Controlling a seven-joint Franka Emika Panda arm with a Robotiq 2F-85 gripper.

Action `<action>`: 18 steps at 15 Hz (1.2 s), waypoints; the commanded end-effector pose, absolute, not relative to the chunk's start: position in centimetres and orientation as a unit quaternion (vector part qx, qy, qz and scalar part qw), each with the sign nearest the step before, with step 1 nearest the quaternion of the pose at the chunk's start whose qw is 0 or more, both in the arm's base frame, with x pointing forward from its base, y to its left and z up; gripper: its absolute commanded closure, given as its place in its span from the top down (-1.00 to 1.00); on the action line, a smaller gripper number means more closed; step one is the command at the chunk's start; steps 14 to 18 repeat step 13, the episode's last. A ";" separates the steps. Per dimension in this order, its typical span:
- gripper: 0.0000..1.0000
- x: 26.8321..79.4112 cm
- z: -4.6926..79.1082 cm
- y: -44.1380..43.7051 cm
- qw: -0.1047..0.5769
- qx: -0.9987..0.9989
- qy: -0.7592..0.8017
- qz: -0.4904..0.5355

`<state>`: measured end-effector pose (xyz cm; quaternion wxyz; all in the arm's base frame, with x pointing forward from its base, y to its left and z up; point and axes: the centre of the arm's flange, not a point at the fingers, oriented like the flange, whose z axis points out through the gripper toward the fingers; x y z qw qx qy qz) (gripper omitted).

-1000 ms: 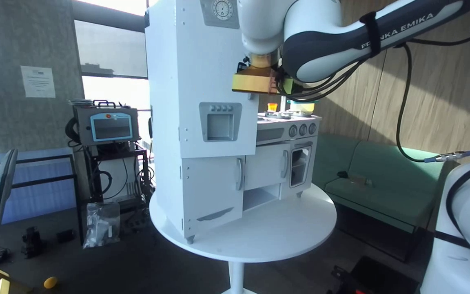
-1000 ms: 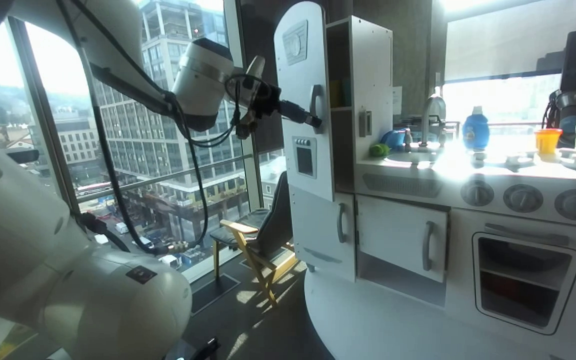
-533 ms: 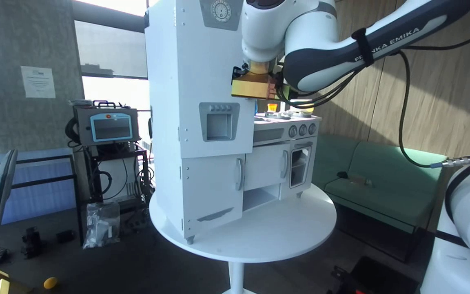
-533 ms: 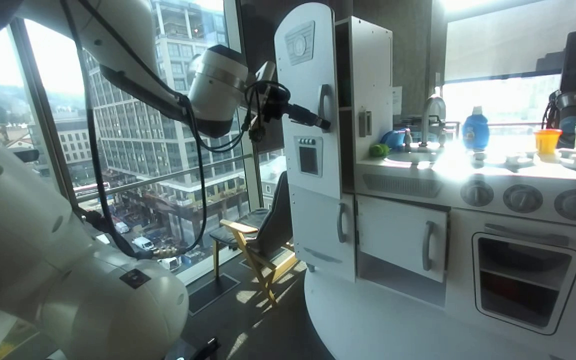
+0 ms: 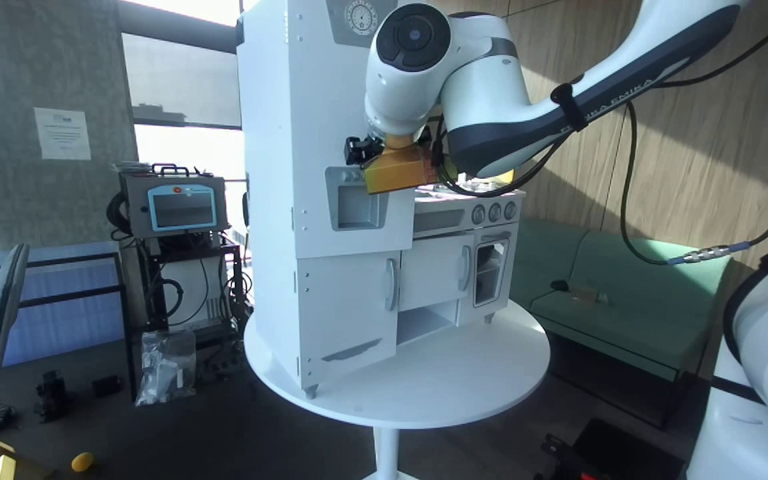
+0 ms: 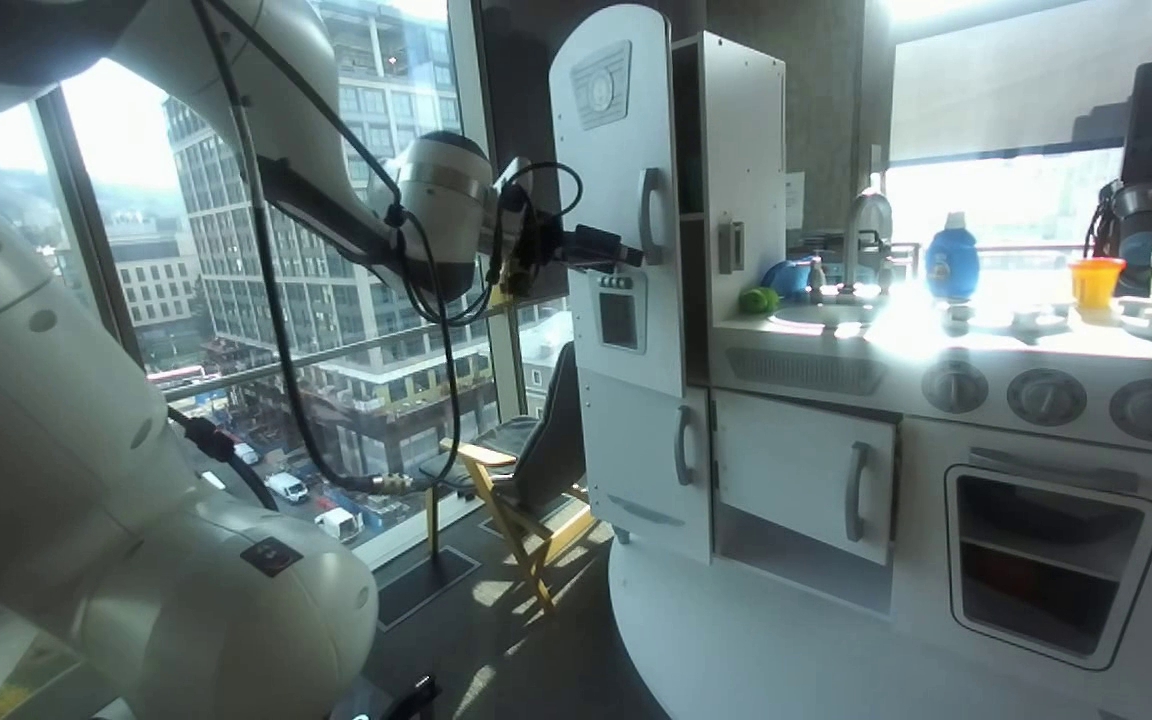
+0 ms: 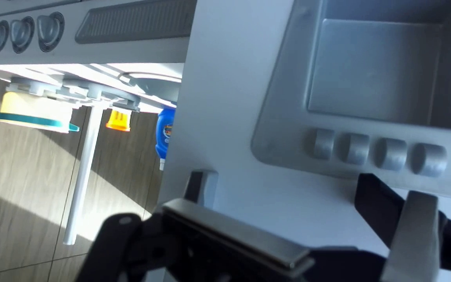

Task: Close the open cabinet doors.

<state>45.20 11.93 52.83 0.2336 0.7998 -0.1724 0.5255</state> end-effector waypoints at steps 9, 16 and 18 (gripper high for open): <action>1.00 50.5 53.4 12.2 0.287 0.778 -0.147 0.540; 1.00 49.6 52.9 11.4 0.303 0.777 -0.151 0.531; 1.00 49.6 52.9 11.4 0.303 0.777 -0.151 0.531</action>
